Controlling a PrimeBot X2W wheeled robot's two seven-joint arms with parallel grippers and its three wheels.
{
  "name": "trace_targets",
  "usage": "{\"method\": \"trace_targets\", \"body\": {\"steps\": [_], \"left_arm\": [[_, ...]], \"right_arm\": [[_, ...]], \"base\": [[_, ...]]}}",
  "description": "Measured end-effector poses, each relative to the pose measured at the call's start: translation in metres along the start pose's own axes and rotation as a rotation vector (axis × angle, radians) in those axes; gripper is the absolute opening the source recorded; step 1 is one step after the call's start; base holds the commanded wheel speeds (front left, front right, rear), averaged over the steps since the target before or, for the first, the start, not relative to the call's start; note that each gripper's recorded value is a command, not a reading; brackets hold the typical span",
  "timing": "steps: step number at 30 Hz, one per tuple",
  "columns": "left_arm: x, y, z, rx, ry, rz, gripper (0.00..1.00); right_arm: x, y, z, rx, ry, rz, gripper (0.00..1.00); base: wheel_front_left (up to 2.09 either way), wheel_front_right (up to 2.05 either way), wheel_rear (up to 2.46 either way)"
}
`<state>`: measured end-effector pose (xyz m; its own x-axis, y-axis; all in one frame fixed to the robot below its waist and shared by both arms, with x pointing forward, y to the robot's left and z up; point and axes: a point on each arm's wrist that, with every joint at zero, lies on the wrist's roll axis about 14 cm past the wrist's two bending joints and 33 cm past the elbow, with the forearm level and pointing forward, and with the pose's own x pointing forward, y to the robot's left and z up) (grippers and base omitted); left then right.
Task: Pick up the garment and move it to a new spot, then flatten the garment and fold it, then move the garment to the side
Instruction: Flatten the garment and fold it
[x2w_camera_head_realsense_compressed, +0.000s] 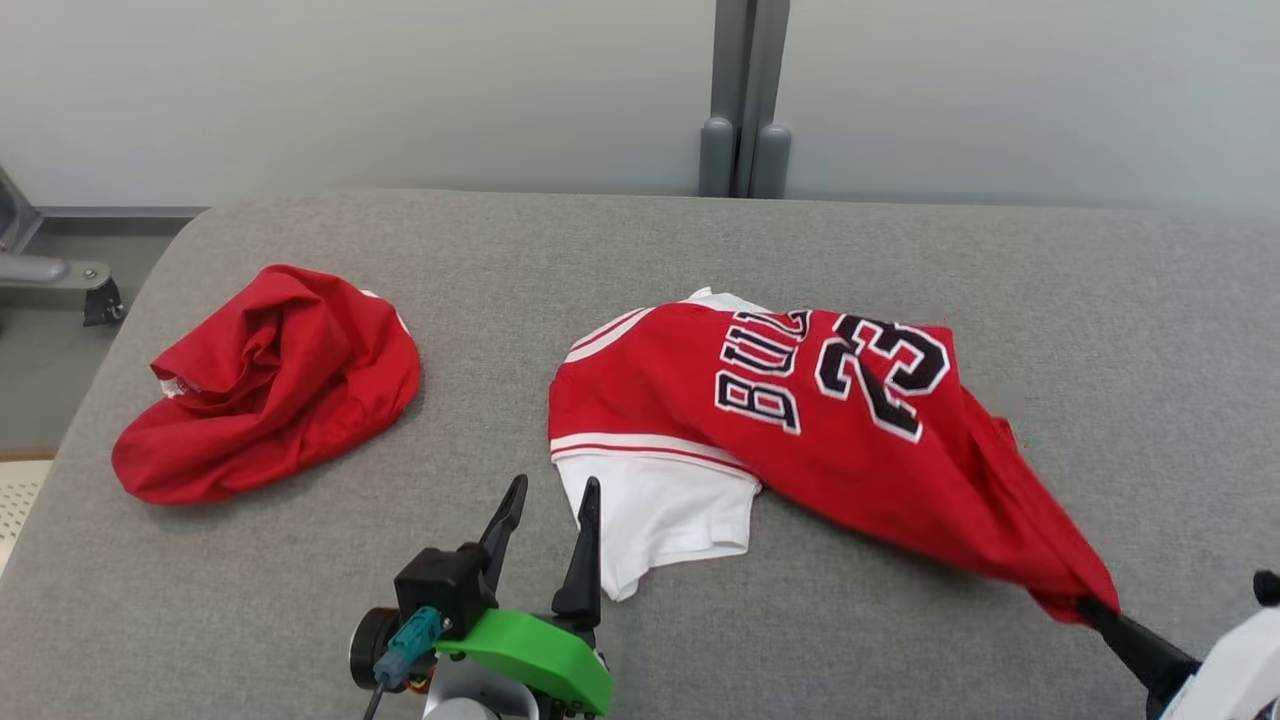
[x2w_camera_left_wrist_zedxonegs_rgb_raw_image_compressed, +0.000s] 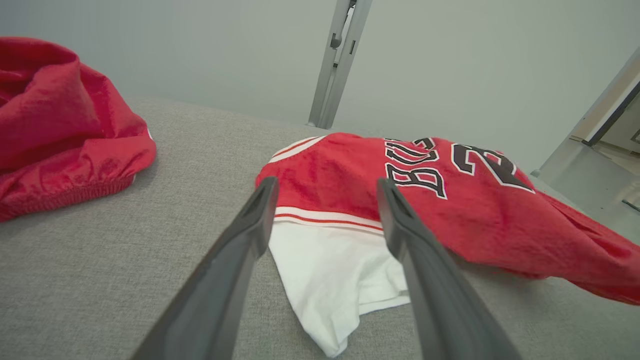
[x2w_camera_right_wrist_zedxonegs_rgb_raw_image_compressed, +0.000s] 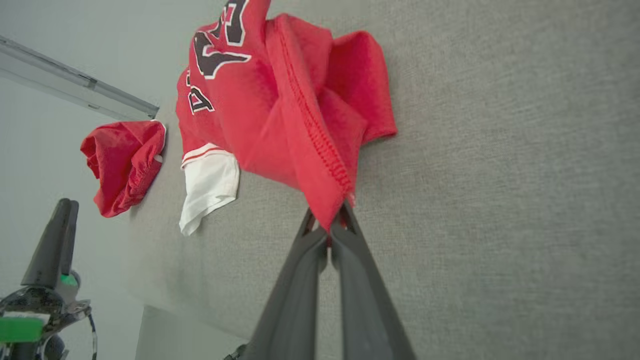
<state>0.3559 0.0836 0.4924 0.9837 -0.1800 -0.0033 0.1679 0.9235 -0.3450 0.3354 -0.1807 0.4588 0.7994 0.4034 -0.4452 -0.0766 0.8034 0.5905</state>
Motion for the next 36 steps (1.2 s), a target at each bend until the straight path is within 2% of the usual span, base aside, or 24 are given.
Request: {"method": "trace_targets", "body": {"steps": [5, 10, 11, 12, 20, 25, 31, 36], "left_arm": [[0.005, -0.009, -0.005, 0.004, 0.015, -0.034, 1.00], [0.010, -0.016, -0.011, 0.009, 0.034, -0.063, 1.00], [0.011, -0.017, -0.012, 0.009, 0.038, -0.067, 1.00], [0.012, -0.017, -0.013, 0.009, 0.041, -0.069, 1.00], [0.010, -0.017, -0.014, 0.016, 0.046, -0.073, 1.00], [0.009, -0.020, -0.013, 0.020, 0.043, -0.080, 1.00], [0.009, -0.021, -0.015, 0.022, 0.047, -0.085, 1.00], [0.007, -0.018, -0.026, 0.037, 0.081, -0.067, 1.00]], "right_arm": [[-0.016, -0.011, -0.036, 0.047, 0.092, -0.055, 0.00], [-0.014, -0.032, -0.028, 0.000, 0.057, -0.142, 0.00], [-0.011, -0.034, -0.025, 0.005, 0.035, -0.153, 0.36], [-0.009, -0.038, -0.022, 0.008, 0.011, -0.169, 1.00], [-0.014, -0.074, 0.016, -0.012, -0.171, -0.299, 1.00], [-0.029, -0.089, 0.040, -0.081, -0.285, -0.375, 1.00], [-0.045, -0.062, 0.081, -0.254, -0.539, -0.345, 1.00], [-0.047, -0.040, 0.073, -0.315, -0.613, -0.290, 1.00]], "base": [[0.00, 0.00, 0.00], [0.00, 0.00, 0.00], [0.00, 0.00, 0.00], [0.00, 0.00, 0.00], [0.00, 0.00, 0.00], [0.00, 0.00, 0.00], [0.00, 0.00, 0.00], [0.00, 0.00, 0.00]]}}
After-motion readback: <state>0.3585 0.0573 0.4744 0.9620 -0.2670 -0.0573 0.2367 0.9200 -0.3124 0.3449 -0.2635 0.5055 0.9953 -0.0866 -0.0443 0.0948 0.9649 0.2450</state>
